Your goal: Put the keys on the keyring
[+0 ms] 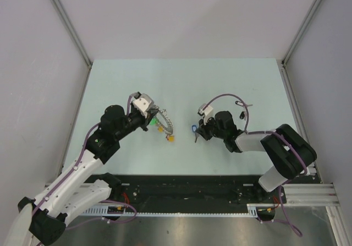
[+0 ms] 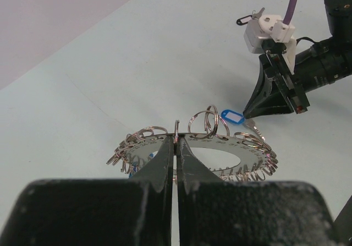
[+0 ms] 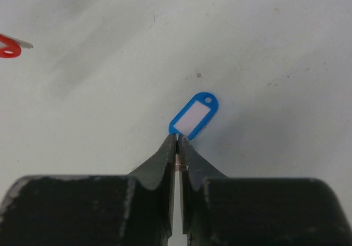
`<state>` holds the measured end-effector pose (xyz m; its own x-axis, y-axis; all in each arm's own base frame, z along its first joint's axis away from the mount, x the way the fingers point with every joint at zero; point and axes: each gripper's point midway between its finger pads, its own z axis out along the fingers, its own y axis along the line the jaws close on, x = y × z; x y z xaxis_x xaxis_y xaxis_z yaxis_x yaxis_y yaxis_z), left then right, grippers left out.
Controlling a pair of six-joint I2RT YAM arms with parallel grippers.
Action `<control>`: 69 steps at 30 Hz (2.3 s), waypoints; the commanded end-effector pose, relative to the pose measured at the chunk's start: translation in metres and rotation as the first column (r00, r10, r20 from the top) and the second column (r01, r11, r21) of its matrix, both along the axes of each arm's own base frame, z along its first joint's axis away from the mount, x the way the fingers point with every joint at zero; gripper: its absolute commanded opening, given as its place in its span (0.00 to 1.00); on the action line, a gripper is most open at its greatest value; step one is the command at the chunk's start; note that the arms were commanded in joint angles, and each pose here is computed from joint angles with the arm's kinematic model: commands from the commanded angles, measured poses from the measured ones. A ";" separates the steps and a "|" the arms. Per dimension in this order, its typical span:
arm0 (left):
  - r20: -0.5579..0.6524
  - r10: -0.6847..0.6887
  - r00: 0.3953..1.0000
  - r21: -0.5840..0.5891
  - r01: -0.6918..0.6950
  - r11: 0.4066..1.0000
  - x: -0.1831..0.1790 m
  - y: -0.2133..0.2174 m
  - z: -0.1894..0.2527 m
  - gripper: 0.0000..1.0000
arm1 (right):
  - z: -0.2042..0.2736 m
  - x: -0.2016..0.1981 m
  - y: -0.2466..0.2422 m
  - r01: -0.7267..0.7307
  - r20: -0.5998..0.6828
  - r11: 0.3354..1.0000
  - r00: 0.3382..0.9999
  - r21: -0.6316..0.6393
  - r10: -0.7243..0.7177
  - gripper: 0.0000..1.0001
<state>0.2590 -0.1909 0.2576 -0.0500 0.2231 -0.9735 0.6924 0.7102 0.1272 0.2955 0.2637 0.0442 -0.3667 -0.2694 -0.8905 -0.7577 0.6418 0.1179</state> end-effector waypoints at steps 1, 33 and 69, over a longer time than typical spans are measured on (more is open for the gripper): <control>0.098 0.005 0.995 -0.029 -0.003 1.000 0.006 0.000 0.025 0.00 | 0.015 0.000 -0.008 0.048 -0.015 0.999 0.999 -0.019 -0.048 0.13; 0.100 0.004 0.995 -0.030 -0.001 1.000 0.003 0.001 0.030 0.00 | 0.007 0.013 -0.022 -0.083 -0.610 0.974 0.790 -0.210 -0.064 0.32; 0.100 0.004 0.995 -0.025 -0.002 1.000 0.004 0.002 0.029 0.00 | -0.026 0.005 -0.018 -0.171 -0.718 0.971 0.696 -0.165 0.000 0.18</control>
<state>0.2589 -0.1897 0.2556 -0.0510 0.2347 -0.9707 0.6917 0.7094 0.1352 0.2951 0.2422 0.0189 -0.8351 -0.4677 -0.2894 -0.5484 0.6671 0.5043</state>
